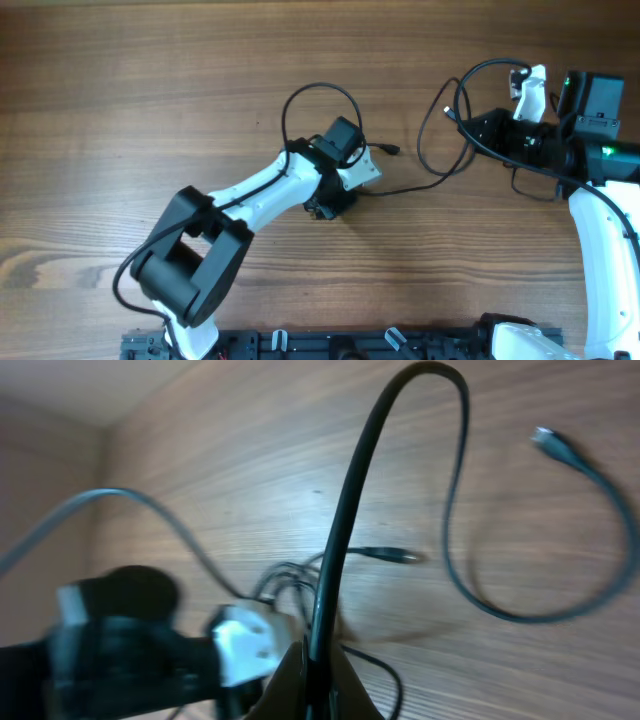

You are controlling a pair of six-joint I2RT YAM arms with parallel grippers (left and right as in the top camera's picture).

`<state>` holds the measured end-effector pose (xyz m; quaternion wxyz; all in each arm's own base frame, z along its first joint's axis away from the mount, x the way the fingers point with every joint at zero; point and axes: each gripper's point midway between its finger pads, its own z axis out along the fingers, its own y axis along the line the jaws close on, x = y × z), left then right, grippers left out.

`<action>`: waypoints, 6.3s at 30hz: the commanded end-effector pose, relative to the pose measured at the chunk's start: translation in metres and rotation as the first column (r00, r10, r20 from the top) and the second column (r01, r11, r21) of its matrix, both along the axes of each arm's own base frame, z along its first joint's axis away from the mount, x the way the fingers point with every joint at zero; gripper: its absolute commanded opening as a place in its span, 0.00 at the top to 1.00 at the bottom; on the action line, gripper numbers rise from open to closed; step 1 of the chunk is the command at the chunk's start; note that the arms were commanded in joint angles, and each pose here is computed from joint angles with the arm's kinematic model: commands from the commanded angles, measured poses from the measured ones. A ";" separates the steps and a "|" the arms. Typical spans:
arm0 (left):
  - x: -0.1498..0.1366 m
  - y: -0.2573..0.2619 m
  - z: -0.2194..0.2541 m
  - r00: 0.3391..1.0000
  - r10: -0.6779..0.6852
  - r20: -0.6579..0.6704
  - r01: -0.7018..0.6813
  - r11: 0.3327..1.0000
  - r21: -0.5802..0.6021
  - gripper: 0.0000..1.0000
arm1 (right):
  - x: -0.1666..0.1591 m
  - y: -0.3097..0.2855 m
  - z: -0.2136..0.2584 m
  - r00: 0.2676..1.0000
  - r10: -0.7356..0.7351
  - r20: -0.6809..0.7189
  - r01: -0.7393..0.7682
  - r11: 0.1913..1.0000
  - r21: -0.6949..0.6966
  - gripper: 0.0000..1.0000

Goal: Untangle cables

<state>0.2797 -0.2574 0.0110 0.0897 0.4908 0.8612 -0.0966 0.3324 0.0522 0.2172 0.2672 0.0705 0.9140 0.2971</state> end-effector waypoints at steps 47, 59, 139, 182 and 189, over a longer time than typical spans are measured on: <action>0.088 0.116 0.110 0.811 0.430 -0.397 -0.584 0.561 -0.587 0.89 | 0.042 -0.050 -0.133 0.968 -0.040 -0.248 0.003 0.989 -0.148 0.00; 0.088 0.116 0.110 0.812 0.430 -0.396 -0.584 0.561 -0.587 0.89 | 0.012 -0.123 -0.077 0.808 -0.442 -0.390 0.205 0.831 -0.517 0.00; 0.088 0.116 0.110 0.812 0.430 -0.396 -0.583 0.561 -0.588 0.91 | 0.053 -0.253 -0.080 0.802 -0.572 -0.173 0.471 0.784 -0.405 0.53; 0.114 0.188 0.052 0.332 0.929 -0.162 -0.935 0.301 -0.188 0.00 | 0.030 0.206 -0.120 0.967 0.164 -0.198 -0.217 0.932 -0.289 0.57; 0.115 0.188 0.053 0.333 0.929 -0.161 -0.934 0.301 -0.191 0.00 | 0.034 0.224 -0.139 0.973 0.152 -0.173 -0.202 0.924 -0.325 0.94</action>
